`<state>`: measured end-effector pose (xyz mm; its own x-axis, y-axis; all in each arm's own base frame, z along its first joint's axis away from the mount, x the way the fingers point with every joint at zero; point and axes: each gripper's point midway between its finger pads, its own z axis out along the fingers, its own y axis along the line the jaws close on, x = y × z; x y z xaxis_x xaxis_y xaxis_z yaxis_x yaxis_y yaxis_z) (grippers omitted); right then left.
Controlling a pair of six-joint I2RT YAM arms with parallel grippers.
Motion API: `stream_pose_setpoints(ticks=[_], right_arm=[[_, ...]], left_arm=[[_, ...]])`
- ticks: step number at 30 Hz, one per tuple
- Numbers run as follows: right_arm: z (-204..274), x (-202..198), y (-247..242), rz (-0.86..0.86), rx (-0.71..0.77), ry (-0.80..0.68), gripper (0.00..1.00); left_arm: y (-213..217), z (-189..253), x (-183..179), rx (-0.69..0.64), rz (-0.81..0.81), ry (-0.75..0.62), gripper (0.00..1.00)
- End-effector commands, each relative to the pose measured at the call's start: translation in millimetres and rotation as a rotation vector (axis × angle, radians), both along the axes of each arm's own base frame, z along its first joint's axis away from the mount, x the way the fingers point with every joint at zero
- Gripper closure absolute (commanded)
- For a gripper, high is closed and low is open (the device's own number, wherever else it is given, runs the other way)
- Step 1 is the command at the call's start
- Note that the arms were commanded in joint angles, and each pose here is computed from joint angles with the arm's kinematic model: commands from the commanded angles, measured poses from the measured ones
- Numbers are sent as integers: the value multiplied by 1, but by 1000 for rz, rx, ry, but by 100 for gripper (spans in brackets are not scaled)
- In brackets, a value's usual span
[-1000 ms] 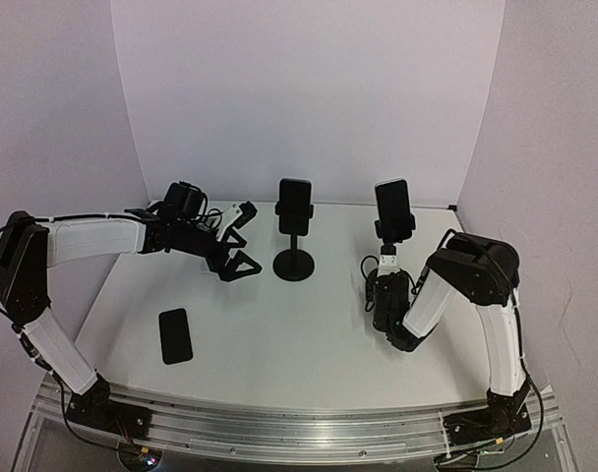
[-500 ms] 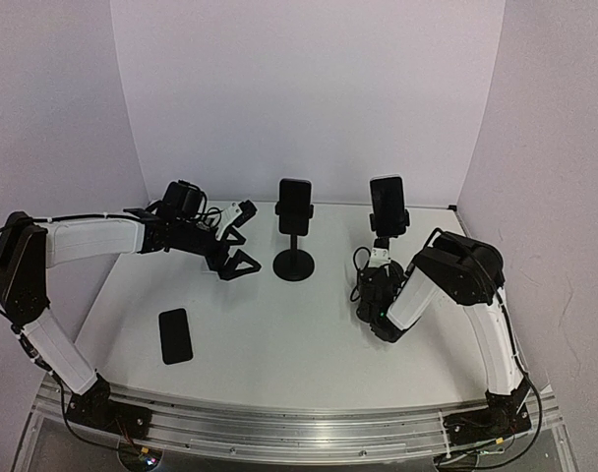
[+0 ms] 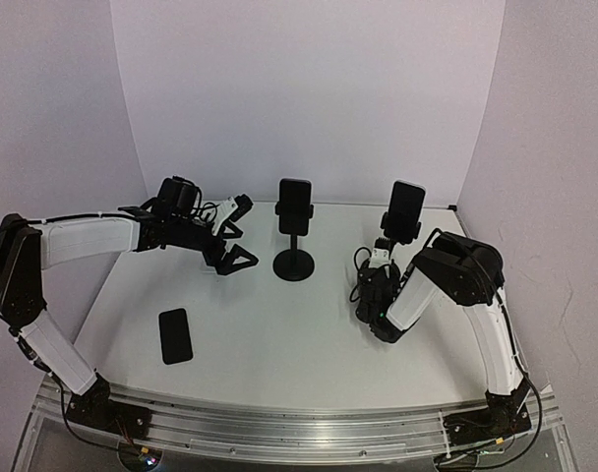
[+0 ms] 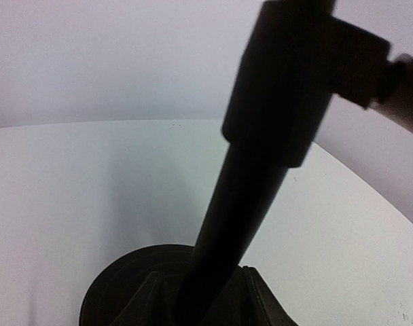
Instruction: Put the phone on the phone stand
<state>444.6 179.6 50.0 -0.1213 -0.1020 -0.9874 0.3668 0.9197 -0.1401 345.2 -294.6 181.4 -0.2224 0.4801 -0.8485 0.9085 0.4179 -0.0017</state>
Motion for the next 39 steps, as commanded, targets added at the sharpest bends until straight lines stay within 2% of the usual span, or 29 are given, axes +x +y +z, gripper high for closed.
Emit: stream_pose_setpoints(ticks=[1, 5, 11, 23, 29, 39], right_arm=[[79, -11, -8, -29, 333, -377, 63], [80, -15, -8, -26, 327, -370, 52], [83, -24, -2, 1, 322, -359, 49], [92, -41, 12, 85, 318, -345, 34], [91, -59, 26, 142, 322, -324, 30], [92, -97, 54, 281, 311, -277, 24]], left_arm=[[1, 31, 11, -32, 9, -102, 1], [1, 33, 13, -32, 12, -109, 1], [2, 33, 12, -34, 12, -112, 1], [1, 41, -3, -65, -34, -83, 1], [6, 52, -11, -103, -67, -38, 1], [53, 38, -17, -55, -15, 35, 1]])
